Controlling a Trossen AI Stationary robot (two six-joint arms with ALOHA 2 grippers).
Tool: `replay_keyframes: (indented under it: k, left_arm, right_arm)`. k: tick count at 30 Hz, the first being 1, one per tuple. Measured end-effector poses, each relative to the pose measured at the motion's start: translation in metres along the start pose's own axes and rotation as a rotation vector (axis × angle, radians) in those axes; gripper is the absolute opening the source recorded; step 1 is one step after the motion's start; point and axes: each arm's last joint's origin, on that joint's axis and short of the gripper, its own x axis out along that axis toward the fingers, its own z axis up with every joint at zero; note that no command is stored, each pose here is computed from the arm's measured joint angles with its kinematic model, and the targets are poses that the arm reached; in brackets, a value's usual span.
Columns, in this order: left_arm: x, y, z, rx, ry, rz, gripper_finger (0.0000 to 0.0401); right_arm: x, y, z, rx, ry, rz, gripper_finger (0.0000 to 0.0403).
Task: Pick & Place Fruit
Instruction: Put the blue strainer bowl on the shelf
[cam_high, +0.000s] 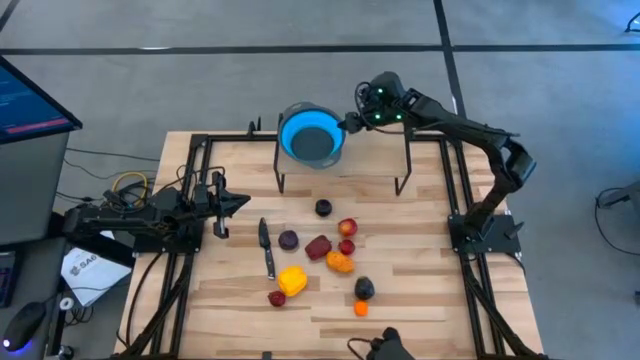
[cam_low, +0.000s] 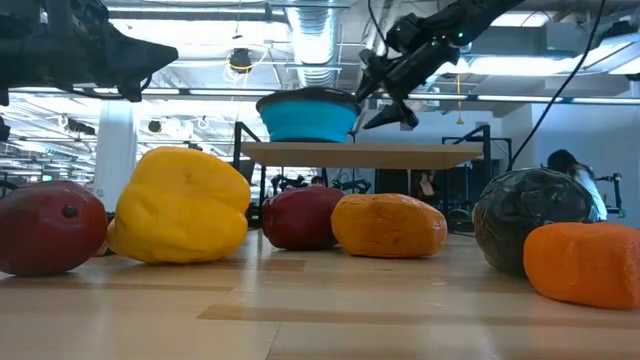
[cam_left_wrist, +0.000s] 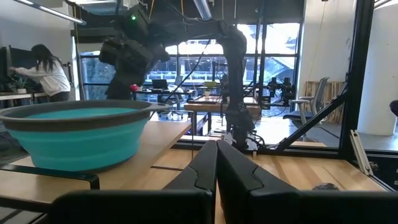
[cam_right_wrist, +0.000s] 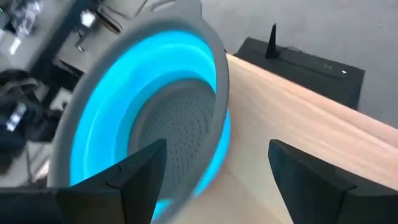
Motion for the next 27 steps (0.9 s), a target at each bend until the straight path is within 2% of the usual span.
replay_keyframes:
  k: [7,15,19,27]
  left_arm:
    - [0.0,0.0,0.0,0.0,0.002,-0.001,0.0002]
    - [0.0,0.0,0.0,0.0,0.001,-0.005,0.0002]
    - [0.0,0.0,0.0,0.0,0.001,-0.004,0.0002]
    - [0.0,0.0,0.0,-0.003,-0.003,-0.004,0.0002]
  right_arm:
    - [-0.019,0.018,-0.009,-0.084,0.045,0.015,0.0264]
    - [0.008,0.032,-0.024,-0.036,0.115,0.044,0.019]
    - [0.017,0.038,-0.025,-0.052,0.091,0.072,0.0157]
    - [0.017,0.039,-0.022,-0.024,0.066,0.086,0.0124]
